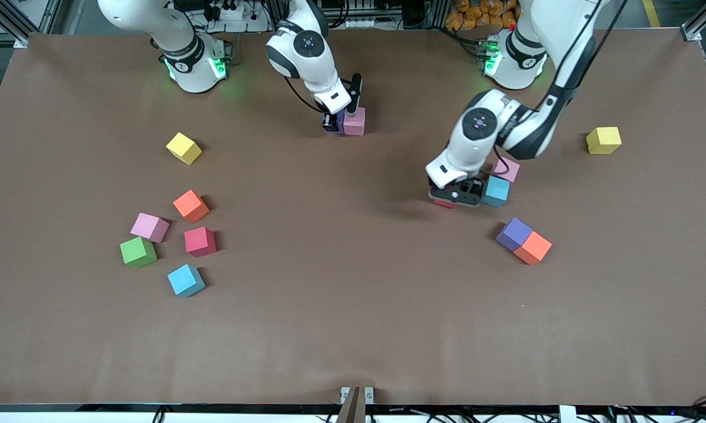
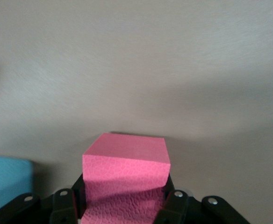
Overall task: Form number 2 with 11 blocks
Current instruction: 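Set red beside pink with the left gripper while the right gripper reaches red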
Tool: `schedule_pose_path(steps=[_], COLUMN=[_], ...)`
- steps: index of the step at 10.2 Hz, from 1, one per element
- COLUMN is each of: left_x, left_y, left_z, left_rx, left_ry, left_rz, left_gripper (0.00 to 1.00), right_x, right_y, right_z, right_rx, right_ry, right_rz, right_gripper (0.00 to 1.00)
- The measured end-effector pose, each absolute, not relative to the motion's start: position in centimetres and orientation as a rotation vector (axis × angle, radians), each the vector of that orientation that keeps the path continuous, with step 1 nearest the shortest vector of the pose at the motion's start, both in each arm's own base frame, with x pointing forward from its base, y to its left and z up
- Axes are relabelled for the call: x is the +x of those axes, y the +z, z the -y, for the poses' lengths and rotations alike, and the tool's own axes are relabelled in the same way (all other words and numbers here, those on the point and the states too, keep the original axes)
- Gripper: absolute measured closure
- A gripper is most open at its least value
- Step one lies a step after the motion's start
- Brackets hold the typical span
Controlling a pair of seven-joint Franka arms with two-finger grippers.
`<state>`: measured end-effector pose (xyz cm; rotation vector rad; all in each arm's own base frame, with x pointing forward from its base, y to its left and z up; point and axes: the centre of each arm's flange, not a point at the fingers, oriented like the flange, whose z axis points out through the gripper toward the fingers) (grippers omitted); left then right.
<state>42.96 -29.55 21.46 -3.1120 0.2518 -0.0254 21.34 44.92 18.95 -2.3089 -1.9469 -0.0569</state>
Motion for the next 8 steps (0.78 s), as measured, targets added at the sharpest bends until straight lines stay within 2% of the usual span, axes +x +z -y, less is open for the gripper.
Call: schedule_pose_path(steps=[1,3,4,8], left_x=[42.0,40.0,38.6,32.7], left_y=[21.9,22.0,22.0,22.7], left_z=[30.7,31.0,31.8,37.0], left_rx=[-3.124,-3.126,-3.125,-3.026], left_ry=[-0.032,-0.012,0.014,0.052], left_rz=[-0.162,0.075,0.241,0.873], left_gripper=[0.39,0.4,0.42,0.42], right_x=[21.2,20.9,21.1,22.9], right_y=[18.7,18.0,18.2,21.4], right_z=[-45.0,-45.0,-45.1,-44.9], right_rx=[-2.311,-2.313,-2.313,-2.334], right_ry=[-0.058,-0.052,-0.062,-0.024], right_rz=[1.944,1.946,1.942,1.921], right_gripper=[0.32,0.06,0.0,0.0])
